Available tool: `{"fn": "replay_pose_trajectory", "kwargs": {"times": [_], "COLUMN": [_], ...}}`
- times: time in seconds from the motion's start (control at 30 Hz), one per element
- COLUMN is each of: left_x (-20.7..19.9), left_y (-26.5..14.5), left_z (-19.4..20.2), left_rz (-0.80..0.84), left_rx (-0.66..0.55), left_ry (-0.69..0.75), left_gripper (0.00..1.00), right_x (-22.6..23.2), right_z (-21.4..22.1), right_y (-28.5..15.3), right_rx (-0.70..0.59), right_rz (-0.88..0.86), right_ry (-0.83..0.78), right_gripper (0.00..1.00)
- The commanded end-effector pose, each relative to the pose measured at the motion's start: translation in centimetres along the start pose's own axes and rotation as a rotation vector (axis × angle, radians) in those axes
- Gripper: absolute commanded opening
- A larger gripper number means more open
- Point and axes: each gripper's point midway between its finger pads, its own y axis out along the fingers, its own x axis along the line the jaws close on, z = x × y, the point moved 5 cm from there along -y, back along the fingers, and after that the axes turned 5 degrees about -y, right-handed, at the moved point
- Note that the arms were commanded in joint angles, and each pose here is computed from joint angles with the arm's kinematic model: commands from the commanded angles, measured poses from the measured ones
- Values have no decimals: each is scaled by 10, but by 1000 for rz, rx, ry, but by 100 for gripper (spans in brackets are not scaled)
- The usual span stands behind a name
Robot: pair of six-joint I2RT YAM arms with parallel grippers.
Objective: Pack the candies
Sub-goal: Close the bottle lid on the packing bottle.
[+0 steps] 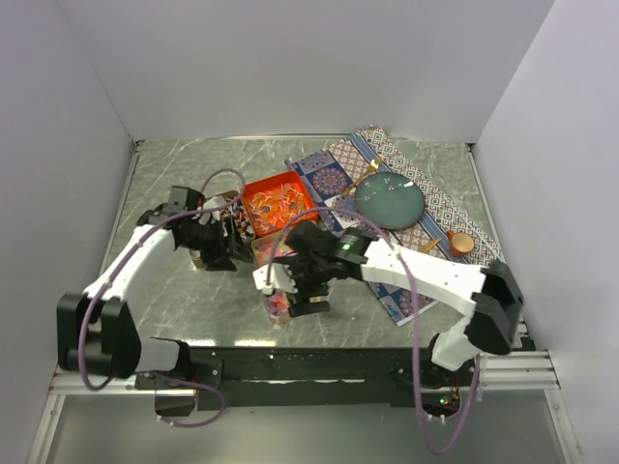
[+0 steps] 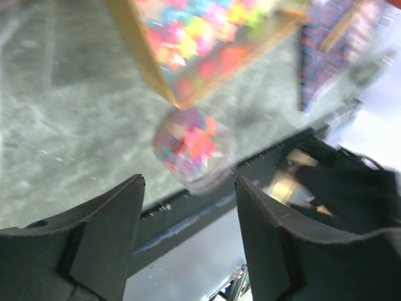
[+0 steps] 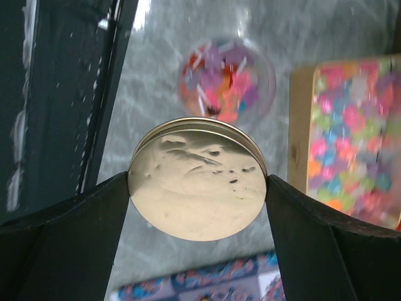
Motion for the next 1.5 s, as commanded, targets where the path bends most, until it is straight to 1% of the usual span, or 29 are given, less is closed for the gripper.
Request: {"fn": "replay_pose_trajectory", "kwargs": {"times": [0.0,0.07,0.13,0.17,0.2,0.3,0.43,0.63,0.73,0.93,1.07,1.23,1.3,1.47], "left_x": [-20,-18,-11,-1,2,17,28,29,30,30,29,28,28,29], "left_y": [-35,-43,-50,-58,-63,-74,-70,-68,-64,-63,-64,-63,-63,-63], "left_z": [8,-2,-12,-22,-28,-33,-25,-25,-23,-22,-24,-24,-24,-23], "left_rz": [159,171,164,155,157,155,134,145,152,154,163,166,167,159], "left_rx": [-19,-97,-167,-225,-259,-317,-304,-289,-275,-263,-266,-270,-272,-274], "left_ry": [87,85,63,13,1,-65,-89,-88,-105,-94,-100,-104,-102,-103], "left_gripper": [67,67,67,67,67,67,67,67,67,66,66,66,66,66], "right_x": [-17,-16,-19,-22,-23,-26,-25,-26,-25,-27,-28,-34,-34,-34], "right_z": [-33,-34,-37,-39,-37,-35,-29,-21,-14,-20,-13,-2,-1,-2], "right_y": [26,42,47,53,56,62,69,82,88,78,75,80,81,89], "right_rx": [-32,-9,10,17,32,55,74,109,132,110,127,153,159,163], "right_rz": [20,-7,-21,-27,-32,-35,-44,-52,-82,-81,-108,-138,-150,-199], "right_ry": [-126,-141,-146,-140,-133,-130,-118,-85,-71,-59,-34,-10,-4,14], "right_gripper": [78,78,78,78,78,78,79,79,79,80,80,81,82,83]}}
